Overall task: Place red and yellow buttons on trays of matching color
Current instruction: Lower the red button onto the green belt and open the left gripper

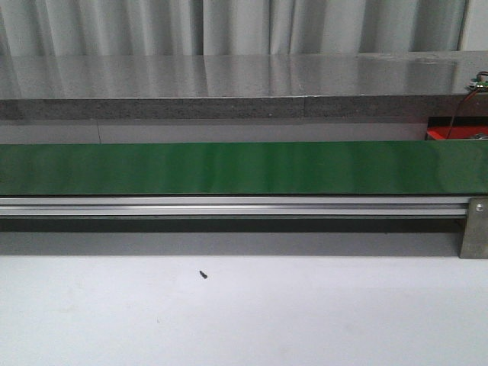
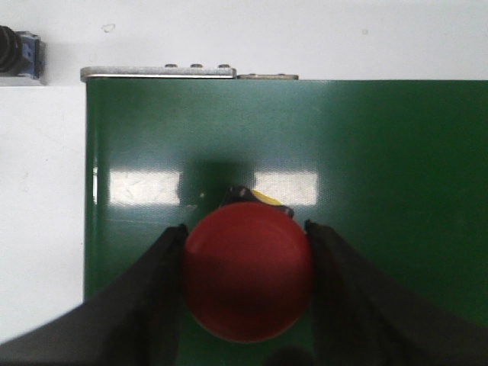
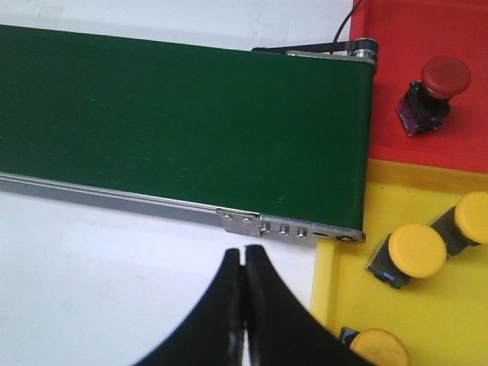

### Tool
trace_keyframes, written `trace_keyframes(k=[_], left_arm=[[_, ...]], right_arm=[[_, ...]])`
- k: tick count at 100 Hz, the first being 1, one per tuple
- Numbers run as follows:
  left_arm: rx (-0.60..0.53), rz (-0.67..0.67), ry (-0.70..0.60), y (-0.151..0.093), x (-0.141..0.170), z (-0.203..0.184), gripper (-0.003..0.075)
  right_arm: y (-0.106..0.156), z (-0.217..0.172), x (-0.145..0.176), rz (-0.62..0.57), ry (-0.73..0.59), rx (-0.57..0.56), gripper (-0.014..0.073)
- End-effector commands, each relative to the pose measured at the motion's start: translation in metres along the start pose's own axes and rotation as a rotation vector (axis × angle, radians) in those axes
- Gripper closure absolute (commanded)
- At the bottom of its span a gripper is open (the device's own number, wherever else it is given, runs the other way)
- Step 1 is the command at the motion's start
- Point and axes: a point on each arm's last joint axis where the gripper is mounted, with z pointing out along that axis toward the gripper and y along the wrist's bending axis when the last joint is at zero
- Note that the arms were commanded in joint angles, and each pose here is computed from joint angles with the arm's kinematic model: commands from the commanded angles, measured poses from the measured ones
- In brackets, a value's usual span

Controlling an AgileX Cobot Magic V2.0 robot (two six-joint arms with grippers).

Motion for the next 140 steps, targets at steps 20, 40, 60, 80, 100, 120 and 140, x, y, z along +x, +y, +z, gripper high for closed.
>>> trace_keyframes(k=[20,40,60,80,100,120,140], left_arm=[[-0.003,0.001,-0.103,-0.006,-0.010,-0.025,0.0444],[-0.003,0.001,-0.105,-0.006,-0.010,-0.025,0.0444],[-0.004,-0.001,-0.102,-0.005,-0.011,-0.020,0.0444],[0.014,-0.013,-0.056,-0.003,-0.009,-0.004,0.0444],[0.013,-0.013,-0.058,-0.003,-0.010,-0.004,0.0392],[0.017,-0.015,-0.063,-0.004,-0.010,-0.006,0.0181],[0.062,-0.004,-0.124,-0.012,-0.013,-0.024,0.0162]], right_arm=[[0.001,-0.011,-0.013,0.003,-0.095,0.007,0.0663],[0.001,-0.011,-0.013,0.003,-0.095,0.007,0.0663],[0.001,-0.011,-0.013,0.003,-0.095,0.007,0.0663],[0.001,-0.011,-0.013,0.003,-0.095,0.007,0.0663],[0.001,-0.011,-0.013,0.003,-0.095,0.007,0.0663],[0.001,-0.011,-0.013,0.003,-0.095,0.007,0.0663],[0.001,-0.011,-0.013,0.003,-0.095,0.007,0.0663]])
